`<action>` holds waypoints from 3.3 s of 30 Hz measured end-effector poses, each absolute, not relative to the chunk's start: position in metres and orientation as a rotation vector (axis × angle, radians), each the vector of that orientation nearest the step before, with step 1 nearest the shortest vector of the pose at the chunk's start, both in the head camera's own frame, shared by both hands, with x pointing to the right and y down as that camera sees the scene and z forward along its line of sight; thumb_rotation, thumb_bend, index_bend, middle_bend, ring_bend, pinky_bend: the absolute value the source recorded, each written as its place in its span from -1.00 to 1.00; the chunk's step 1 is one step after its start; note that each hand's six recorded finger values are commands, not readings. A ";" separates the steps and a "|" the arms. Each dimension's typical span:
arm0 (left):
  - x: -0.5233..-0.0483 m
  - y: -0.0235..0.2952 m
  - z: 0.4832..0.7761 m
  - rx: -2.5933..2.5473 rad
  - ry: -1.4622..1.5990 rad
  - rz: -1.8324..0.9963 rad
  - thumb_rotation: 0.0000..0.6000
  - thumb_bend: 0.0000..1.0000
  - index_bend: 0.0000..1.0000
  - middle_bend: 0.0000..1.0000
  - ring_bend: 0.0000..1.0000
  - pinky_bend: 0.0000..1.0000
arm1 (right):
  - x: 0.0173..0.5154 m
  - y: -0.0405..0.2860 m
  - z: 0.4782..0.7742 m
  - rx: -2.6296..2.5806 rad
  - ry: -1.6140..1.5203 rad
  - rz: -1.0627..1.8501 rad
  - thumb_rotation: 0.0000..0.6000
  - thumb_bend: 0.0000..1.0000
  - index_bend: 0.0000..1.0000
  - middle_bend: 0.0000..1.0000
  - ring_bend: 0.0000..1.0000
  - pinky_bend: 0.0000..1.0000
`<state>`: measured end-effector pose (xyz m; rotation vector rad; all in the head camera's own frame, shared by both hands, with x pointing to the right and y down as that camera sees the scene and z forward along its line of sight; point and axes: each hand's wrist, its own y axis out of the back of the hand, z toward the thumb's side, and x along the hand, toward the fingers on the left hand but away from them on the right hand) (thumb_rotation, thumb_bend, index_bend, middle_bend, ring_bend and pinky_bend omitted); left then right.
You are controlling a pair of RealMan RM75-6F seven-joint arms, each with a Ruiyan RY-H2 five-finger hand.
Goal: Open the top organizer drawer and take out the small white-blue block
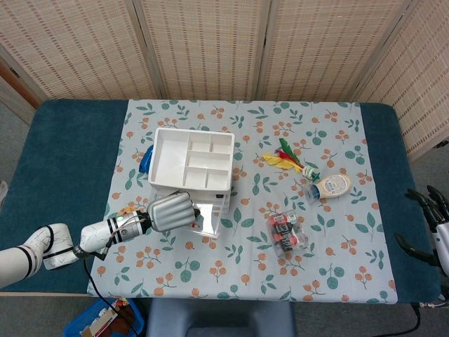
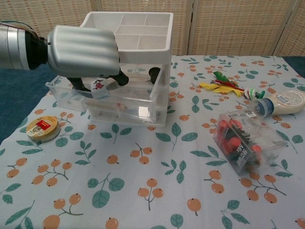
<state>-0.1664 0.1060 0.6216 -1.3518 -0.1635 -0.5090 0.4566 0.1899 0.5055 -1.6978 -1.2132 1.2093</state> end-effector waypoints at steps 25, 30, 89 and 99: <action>-0.240 0.085 0.566 -1.414 0.174 -0.648 1.00 -0.84 0.21 0.94 1.00 1.00 | 0.452 0.189 0.504 -1.708 -1.211 1.186 1.00 -0.42 -0.86 -0.58 -0.83 -0.74; -0.274 0.085 0.559 -1.406 0.239 -0.732 1.00 -0.84 0.21 0.94 1.00 1.00 | 0.449 0.185 0.504 -1.714 -1.205 1.169 1.00 -0.42 -0.86 -0.58 -0.83 -0.74; -0.345 0.211 0.644 -1.675 0.447 -1.180 1.00 -0.84 -0.30 0.80 0.88 1.00 | 0.442 0.180 0.511 -1.739 -1.177 1.174 1.00 -0.42 -0.86 -0.58 -0.83 -0.74; -0.426 0.202 0.615 -1.556 0.741 -1.519 1.00 -0.84 -0.39 0.41 0.35 0.76 | 0.438 0.183 0.523 -1.795 -1.147 1.208 1.00 -0.42 -0.86 -0.58 -0.83 -0.74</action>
